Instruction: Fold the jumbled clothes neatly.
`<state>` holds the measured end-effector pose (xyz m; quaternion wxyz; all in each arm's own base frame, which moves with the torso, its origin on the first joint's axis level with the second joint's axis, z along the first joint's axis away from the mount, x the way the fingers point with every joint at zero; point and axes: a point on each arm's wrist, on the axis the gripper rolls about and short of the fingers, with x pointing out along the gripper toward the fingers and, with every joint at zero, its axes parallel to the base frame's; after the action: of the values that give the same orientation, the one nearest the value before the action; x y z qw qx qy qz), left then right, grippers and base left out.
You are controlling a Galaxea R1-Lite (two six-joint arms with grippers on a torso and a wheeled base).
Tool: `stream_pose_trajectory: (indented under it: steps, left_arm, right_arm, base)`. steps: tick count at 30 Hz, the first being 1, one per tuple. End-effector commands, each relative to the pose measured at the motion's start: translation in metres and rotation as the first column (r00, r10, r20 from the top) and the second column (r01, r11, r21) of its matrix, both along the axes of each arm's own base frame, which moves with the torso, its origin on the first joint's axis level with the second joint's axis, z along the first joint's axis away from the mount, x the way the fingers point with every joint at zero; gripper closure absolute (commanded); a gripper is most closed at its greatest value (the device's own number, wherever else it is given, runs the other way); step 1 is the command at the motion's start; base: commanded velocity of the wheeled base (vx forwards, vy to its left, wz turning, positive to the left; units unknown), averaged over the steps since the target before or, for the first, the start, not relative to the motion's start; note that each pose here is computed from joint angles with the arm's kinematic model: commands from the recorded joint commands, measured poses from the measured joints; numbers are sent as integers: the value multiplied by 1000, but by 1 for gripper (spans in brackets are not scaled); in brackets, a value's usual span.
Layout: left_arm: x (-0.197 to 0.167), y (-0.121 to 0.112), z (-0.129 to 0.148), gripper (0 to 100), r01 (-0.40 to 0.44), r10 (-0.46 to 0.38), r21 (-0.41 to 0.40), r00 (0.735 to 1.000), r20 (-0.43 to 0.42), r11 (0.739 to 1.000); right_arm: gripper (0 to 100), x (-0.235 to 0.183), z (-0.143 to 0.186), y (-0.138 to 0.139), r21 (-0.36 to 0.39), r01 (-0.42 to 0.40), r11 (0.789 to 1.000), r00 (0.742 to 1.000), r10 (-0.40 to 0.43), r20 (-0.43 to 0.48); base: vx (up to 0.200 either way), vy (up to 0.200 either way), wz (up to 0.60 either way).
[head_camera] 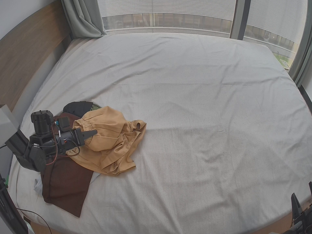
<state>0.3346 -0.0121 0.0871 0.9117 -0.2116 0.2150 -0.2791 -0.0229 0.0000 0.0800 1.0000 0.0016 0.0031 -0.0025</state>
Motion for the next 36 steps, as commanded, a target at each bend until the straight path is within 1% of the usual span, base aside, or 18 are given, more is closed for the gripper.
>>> stream_pose_trajectory:
  steps: [1, 7, 11, 22, 25, 30, 36]
  left_arm:
    - [-16, -16, 25, 100, 40, -39, -12, 997, 60, 999]
    - [-35, -29, 33, 100, 82, -80, -12, 994, 68, 997]
    - [-44, -32, 41, 100, 85, -84, -9, 993, 86, 996]
    - [-63, -32, 44, 100, 94, -93, -6, 992, 89, 996]
    - [-65, -36, 43, 100, 110, -109, -2, 989, 96, 994]
    - [-75, -38, 45, 100, 98, -96, -13, 989, 112, 995]
    - [-86, -44, 57, 100, 102, -94, -56, 988, 122, 993]
  right_arm:
    - [0, 0, -4, 0, 1, 1, 1000, 1000, -1, -3]
    - [0, 0, -4, 0, 1, 1, 1000, 1000, -1, -3]
    - [0, 0, -4, 0, 1, 0, 1000, 1000, 0, -3]
    - [0, 0, -5, 0, 1, 1, 1000, 1000, -1, -5]
    - [0, 0, -4, 0, 1, 1, 1000, 1000, -1, -3]
    - [0, 0, -4, 0, 1, 0, 1000, 1000, 0, -3]
    - [0, 0, -4, 0, 1, 0, 1000, 1000, 0, -3]
  base:
    - [0, 0, 0]
    - [0, 0, 0]
    - [0, 0, 0]
    - [0, 0, 0]
    - [0, 0, 0]
    - [0, 0, 0]
    - [0, 0, 0]
